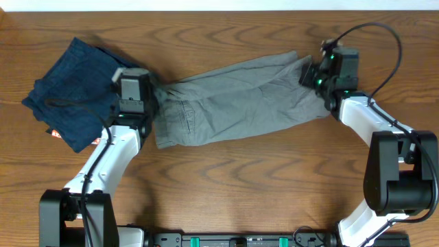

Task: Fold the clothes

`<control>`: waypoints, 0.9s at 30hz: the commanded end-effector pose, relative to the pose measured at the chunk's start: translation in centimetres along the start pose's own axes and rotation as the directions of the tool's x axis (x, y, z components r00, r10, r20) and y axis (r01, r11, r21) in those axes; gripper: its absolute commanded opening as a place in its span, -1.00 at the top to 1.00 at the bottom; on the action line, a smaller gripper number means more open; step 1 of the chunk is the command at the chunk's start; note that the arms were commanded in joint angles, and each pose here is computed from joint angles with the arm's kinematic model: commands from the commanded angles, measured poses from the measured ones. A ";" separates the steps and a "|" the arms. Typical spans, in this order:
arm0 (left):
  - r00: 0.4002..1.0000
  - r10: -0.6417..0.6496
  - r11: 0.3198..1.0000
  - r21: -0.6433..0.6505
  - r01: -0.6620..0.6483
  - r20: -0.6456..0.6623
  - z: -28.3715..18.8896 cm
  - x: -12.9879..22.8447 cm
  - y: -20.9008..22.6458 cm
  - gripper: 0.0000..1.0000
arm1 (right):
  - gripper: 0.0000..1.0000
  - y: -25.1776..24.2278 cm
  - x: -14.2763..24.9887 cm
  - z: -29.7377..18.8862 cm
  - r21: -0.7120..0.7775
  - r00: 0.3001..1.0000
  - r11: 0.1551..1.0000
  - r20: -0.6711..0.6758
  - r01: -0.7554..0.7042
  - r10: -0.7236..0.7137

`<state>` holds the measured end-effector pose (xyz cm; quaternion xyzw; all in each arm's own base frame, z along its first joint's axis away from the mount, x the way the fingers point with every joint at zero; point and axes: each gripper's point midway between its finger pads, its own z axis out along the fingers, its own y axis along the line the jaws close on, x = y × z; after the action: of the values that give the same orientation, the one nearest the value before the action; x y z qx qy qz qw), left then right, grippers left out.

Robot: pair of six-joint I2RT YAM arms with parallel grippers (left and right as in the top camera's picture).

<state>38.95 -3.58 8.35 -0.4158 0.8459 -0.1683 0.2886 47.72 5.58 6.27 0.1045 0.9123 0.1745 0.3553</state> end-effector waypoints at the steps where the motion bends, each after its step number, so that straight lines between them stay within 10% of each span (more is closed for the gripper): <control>1: 0.992 0.042 0.998 -0.037 -0.047 -0.117 0.1 3.1 1.1 0.18 | 0.97 0.1 2.2 0.3 0.025 0.990 0.993 -0.082 0.114 -0.112; 13: 0.942 0.139 0.959 -0.195 -0.205 -0.305 3.4 10.4 6.1 0.20 | 0.87 -8.0 11.3 -1.3 0.400 0.919 0.913 -0.384 0.080 0.087; 21: 0.764 0.022 0.879 -0.351 -0.322 -0.645 -1.9 16.9 12.4 0.80 | 0.97 -10.5 16.3 -6.6 0.574 0.795 0.817 -0.520 0.054 0.313; 27: 0.690 0.034 0.843 -0.350 -0.408 -0.723 -5.5 17.3 13.6 0.88 | 0.98 -10.5 16.8 -8.7 0.615 0.767 0.787 -0.528 0.048 0.365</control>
<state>21.14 -10.11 -0.04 -0.2982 0.9438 -0.0808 -0.1172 31.74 1.66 -0.34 0.1973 0.9803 -0.0036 0.0045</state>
